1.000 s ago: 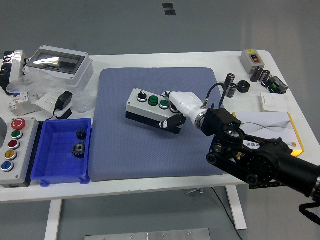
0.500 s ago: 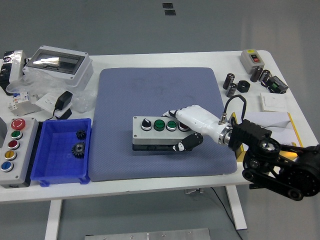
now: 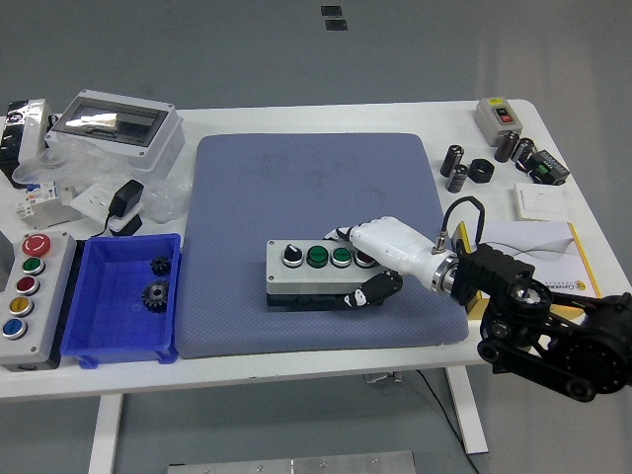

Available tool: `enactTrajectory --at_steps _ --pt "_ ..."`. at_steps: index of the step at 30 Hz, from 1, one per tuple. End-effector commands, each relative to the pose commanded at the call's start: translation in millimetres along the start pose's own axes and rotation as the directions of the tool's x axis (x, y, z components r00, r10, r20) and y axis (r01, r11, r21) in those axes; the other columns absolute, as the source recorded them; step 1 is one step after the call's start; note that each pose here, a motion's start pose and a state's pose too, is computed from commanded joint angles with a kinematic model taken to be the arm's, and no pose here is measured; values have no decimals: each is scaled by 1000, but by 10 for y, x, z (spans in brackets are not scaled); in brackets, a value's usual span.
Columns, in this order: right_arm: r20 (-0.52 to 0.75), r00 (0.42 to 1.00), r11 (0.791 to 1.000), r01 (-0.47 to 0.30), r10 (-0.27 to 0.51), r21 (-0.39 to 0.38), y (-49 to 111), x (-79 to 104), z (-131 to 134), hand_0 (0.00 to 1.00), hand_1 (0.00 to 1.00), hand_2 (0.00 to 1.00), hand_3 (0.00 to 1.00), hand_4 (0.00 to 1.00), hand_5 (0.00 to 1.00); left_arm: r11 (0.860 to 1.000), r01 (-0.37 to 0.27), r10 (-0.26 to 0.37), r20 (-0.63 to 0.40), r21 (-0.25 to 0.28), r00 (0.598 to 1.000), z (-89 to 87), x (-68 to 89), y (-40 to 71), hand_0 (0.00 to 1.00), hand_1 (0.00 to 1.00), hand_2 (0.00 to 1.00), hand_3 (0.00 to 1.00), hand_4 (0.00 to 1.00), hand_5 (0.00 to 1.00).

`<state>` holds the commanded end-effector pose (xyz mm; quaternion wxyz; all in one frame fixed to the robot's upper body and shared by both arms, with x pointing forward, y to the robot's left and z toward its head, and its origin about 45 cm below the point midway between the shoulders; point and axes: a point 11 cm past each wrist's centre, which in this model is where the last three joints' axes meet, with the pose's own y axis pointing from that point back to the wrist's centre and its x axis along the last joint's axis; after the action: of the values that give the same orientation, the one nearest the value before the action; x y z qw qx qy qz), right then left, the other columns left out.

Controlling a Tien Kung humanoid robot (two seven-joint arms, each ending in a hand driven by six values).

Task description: Pick up the button,place it on the desk,press the button,press the button

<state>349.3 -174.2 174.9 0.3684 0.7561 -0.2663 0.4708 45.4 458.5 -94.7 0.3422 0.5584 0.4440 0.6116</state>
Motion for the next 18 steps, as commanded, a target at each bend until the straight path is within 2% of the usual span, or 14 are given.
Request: enactTrajectory --at_steps 3,4,9,10,15,16,18 --pt "7 1000 1000 4 -3 -5 0 -6 7 735 692 696 677 2 2 1000 0 0 0 1 1000 -2 0 0 666 626 563 628 646 267" --pt "10 1000 1000 6 -6 -7 0 -9 11 795 776 791 748 39 2 1000 0 0 0 2 1000 -3 1 0 666 626 564 630 651 289" --pt "36 999 1000 19 -18 -18 1 -34 32 795 776 791 748 39 2 1000 -1 1 -1 4 1000 -3 -1 1 666 626 564 630 651 289" --pt "42 999 1000 21 -20 -19 0 -38 36 854 819 829 812 99 2 1000 -1 1 -1 4 1000 -2 -1 1 666 625 564 629 652 291" --pt "70 997 999 31 -29 -26 3 -52 58 854 819 829 812 99 2 1000 -1 1 -1 3 1000 3 2 2 666 625 564 629 652 291" --pt "75 997 999 32 -30 -28 5 -53 63 872 840 846 847 147 2 1000 -1 1 -1 3 1000 3 3 2 666 625 564 630 653 292" --pt "87 996 999 38 -35 -30 11 -55 71 872 840 846 847 147 2 1000 -2 2 0 4 1000 1 5 2 666 625 564 630 653 292"
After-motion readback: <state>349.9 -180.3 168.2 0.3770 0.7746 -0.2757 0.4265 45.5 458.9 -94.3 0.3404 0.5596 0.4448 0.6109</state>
